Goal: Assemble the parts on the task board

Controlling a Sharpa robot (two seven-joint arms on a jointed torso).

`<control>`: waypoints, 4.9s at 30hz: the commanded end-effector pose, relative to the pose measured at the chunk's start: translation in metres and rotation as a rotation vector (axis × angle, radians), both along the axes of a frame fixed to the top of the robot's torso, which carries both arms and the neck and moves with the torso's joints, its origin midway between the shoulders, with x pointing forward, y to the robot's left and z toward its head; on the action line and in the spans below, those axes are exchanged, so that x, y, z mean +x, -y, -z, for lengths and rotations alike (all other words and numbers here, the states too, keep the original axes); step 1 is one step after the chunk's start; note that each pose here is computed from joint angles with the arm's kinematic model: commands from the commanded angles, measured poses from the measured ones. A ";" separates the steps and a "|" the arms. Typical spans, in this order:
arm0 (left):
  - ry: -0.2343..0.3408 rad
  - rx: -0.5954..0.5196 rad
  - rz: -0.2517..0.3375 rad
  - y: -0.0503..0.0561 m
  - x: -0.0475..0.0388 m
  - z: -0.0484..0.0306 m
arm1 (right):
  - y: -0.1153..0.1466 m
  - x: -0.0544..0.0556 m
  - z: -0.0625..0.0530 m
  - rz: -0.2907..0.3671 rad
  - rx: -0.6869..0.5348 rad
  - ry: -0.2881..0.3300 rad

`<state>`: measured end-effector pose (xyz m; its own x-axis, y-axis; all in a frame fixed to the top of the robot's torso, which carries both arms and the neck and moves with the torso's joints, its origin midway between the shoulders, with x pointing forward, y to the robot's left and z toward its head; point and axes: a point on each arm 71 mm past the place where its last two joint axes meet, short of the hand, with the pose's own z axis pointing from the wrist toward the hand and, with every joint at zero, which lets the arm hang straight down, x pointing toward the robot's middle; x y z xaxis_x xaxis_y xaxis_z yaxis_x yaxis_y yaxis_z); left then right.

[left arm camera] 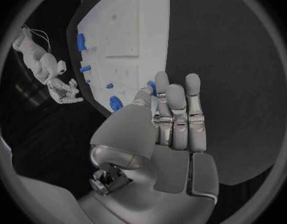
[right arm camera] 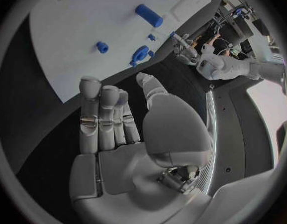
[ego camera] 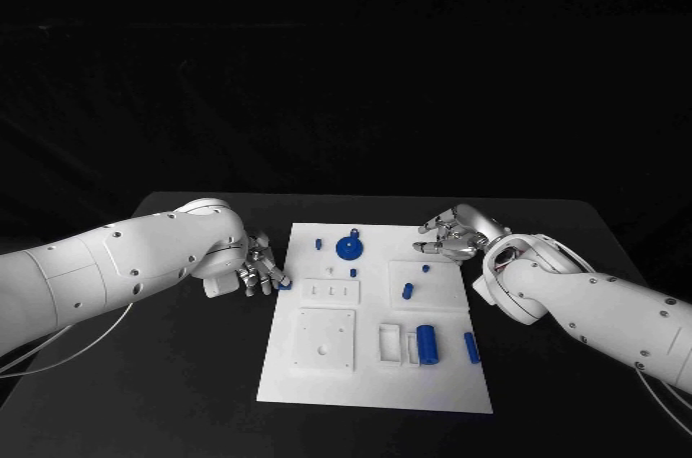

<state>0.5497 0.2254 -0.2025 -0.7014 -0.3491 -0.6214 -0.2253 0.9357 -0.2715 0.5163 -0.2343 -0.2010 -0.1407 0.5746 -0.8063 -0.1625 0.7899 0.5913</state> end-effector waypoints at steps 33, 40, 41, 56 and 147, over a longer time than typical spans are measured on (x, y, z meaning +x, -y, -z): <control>-0.028 -0.136 -0.127 -0.023 -0.0106 0.0142 | -0.001 -0.001 0.001 -0.010 0.000 -0.002; -0.033 -0.136 -0.134 -0.025 -0.0109 0.0143 | -0.001 -0.001 0.002 -0.010 0.000 -0.003; -0.034 -0.136 -0.134 -0.025 -0.0109 0.0143 | -0.001 -0.001 0.002 -0.010 0.000 -0.003; -0.029 -0.116 -0.139 -0.024 -0.0102 0.0142 | 0.000 -0.001 0.002 -0.008 0.000 -0.003; 0.010 0.105 -0.010 -0.002 -0.0209 0.0283 | 0.000 -0.002 0.005 -0.008 0.003 -0.007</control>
<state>0.5388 0.2220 -0.2081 -0.6352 -0.3195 -0.7032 -0.2120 0.9476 -0.2390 0.5146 -0.2356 -0.2061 -0.1481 0.5781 -0.8024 -0.1535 0.7881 0.5961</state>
